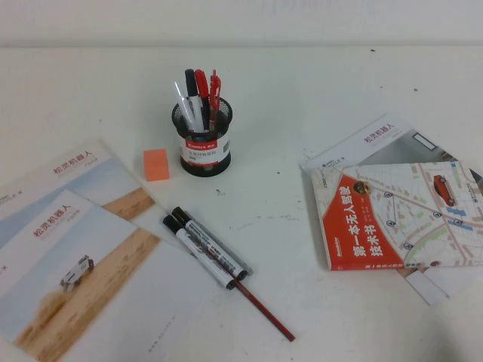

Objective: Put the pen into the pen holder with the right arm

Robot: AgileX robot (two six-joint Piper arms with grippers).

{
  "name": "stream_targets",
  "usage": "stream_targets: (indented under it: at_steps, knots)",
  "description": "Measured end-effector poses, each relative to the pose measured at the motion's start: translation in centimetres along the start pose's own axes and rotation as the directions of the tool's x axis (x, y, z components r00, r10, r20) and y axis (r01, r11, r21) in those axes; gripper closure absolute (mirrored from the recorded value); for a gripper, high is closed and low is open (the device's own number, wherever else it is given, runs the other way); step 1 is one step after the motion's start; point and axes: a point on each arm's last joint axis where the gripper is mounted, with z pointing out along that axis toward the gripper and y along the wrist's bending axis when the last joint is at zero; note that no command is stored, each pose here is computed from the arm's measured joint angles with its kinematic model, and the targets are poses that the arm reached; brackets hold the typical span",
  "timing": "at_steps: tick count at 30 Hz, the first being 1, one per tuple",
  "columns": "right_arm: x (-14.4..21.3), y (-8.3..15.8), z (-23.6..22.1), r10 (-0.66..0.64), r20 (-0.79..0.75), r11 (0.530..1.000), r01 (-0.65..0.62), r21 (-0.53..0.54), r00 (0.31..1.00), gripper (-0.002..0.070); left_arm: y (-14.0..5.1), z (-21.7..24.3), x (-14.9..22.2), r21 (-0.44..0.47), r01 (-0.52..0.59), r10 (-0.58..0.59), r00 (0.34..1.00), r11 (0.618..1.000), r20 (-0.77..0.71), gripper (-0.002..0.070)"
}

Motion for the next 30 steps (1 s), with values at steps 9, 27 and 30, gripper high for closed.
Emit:
stream_targets:
  at_steps: [9, 27, 30]
  knots:
    - [0.0, 0.1, 0.0, 0.047, 0.001, 0.999, -0.047, -0.016, 0.999, 0.0696, 0.0, 0.0, 0.0, 0.000, 0.000, 0.000, 1.000, 1.000, 0.000, 0.0676]
    - [-0.2, 0.8, 0.0, 0.248, 0.002, 0.965, -0.247, -0.087, 0.969, 0.0696, 0.0, 0.0, 0.0, 0.000, 0.000, 0.000, 1.000, 1.000, 0.000, 0.0676]
    - [-0.8, 1.3, -0.1, 0.485, 0.004, 0.862, -0.478, -0.168, 0.874, 0.0696, 0.0, 0.0, 0.0, 0.000, 0.000, 0.000, 1.000, 1.000, 0.000, 0.0676]
